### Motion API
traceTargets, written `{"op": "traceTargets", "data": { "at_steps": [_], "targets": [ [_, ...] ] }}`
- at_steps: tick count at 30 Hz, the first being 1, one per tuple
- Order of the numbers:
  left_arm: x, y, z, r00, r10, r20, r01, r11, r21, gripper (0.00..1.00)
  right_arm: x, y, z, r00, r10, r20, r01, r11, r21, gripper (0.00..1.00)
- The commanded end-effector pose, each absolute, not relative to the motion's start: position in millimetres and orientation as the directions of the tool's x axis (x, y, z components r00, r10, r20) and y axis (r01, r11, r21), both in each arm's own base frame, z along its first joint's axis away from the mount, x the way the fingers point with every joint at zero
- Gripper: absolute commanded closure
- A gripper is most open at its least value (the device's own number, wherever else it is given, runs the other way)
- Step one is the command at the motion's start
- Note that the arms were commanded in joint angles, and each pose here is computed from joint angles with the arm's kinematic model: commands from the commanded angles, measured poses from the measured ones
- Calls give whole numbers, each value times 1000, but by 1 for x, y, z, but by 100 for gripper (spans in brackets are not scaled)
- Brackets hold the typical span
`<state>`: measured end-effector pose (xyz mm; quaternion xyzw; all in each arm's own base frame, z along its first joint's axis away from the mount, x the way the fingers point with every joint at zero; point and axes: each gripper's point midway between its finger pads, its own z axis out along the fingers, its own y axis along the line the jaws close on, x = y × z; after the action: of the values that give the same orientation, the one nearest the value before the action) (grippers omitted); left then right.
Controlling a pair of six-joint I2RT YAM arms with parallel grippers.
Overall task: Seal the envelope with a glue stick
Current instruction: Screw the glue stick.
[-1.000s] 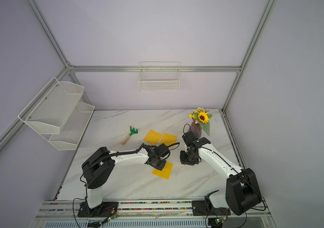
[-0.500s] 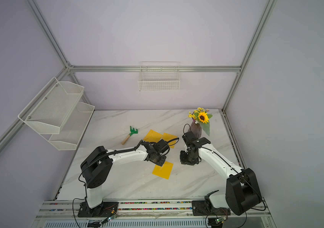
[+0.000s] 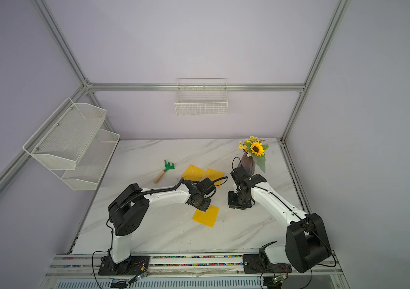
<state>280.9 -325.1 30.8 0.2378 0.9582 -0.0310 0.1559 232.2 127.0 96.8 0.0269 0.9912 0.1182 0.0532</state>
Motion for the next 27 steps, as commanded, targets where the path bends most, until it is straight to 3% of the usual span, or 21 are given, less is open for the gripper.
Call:
{"op": "traceTargets", "data": {
  "at_steps": [1,10,15,18,21,27],
  "targets": [
    [298,-323,80,-805,414,-425,453,892,12,73,247,130,122,-979,56,-197,5,968,251,100],
    [322,-328,218,-661,203,-722,435,888,-148,57,290,145,209,-858,96,-505,-102,931,351,100],
    [329,-336,289,-561,1,-828,465,828,-314,49,311,158,285,-674,141,-725,-249,880,403,100],
    [325,-342,332,-500,-137,-855,533,729,-429,48,316,165,330,-530,171,-831,-364,839,405,100],
    [309,-338,383,-426,-285,-859,628,590,-507,40,320,169,375,-356,210,-911,-459,810,366,100],
    [279,-330,454,-346,-490,-800,761,352,-545,35,307,170,454,9,272,-962,-602,769,212,100]
  ]
}}
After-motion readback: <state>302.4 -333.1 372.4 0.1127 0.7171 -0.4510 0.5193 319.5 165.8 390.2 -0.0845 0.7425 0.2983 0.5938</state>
